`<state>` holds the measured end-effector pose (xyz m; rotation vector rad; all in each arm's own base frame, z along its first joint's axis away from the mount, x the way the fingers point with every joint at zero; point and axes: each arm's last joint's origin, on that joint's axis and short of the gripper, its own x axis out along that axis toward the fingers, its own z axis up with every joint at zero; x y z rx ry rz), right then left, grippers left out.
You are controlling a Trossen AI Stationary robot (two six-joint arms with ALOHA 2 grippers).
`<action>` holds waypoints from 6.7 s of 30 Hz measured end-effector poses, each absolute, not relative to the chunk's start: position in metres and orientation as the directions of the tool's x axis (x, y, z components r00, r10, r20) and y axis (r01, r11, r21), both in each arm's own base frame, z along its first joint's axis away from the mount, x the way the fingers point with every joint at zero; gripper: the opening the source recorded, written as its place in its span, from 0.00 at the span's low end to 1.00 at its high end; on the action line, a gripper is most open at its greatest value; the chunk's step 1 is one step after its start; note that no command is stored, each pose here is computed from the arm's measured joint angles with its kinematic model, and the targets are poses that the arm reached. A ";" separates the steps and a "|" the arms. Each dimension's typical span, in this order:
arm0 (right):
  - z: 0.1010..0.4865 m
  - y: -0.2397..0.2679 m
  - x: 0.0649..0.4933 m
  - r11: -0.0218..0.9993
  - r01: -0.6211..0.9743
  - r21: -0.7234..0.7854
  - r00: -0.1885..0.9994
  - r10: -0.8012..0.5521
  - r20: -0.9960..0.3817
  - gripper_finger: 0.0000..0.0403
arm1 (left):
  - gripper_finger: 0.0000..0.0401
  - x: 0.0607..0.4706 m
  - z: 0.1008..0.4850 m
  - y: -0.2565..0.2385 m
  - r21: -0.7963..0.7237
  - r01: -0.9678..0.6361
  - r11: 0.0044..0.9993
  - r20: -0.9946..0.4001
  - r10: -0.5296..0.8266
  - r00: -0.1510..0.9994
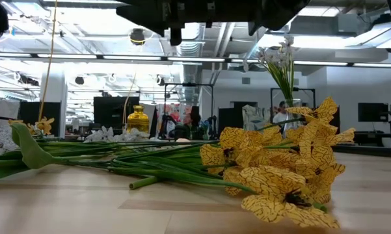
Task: Sort flowers into vase by color
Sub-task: Put the middle yellow flowers into the bottom transparent vase, then put the top right pink tulip into the yellow vase
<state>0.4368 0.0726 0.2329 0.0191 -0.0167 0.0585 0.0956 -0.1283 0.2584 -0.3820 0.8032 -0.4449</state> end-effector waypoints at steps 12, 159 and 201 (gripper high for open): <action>0.233 0.071 0.437 0.999 -0.040 0.019 0.999 0.039 0.017 0.53 | 0.37 0.087 0.273 -0.118 -0.460 0.170 0.872 -0.711 -0.476 0.518; 0.197 0.048 0.334 0.154 0.907 0.391 0.415 -0.173 -0.893 0.53 | 0.36 0.155 0.300 0.030 -0.345 -0.185 0.920 -0.480 -0.003 0.877; 0.130 0.090 0.364 0.126 0.877 0.463 0.475 -0.092 -0.875 0.19 | 0.36 0.154 0.299 0.030 -0.345 -0.188 0.920 -0.486 -0.004 0.874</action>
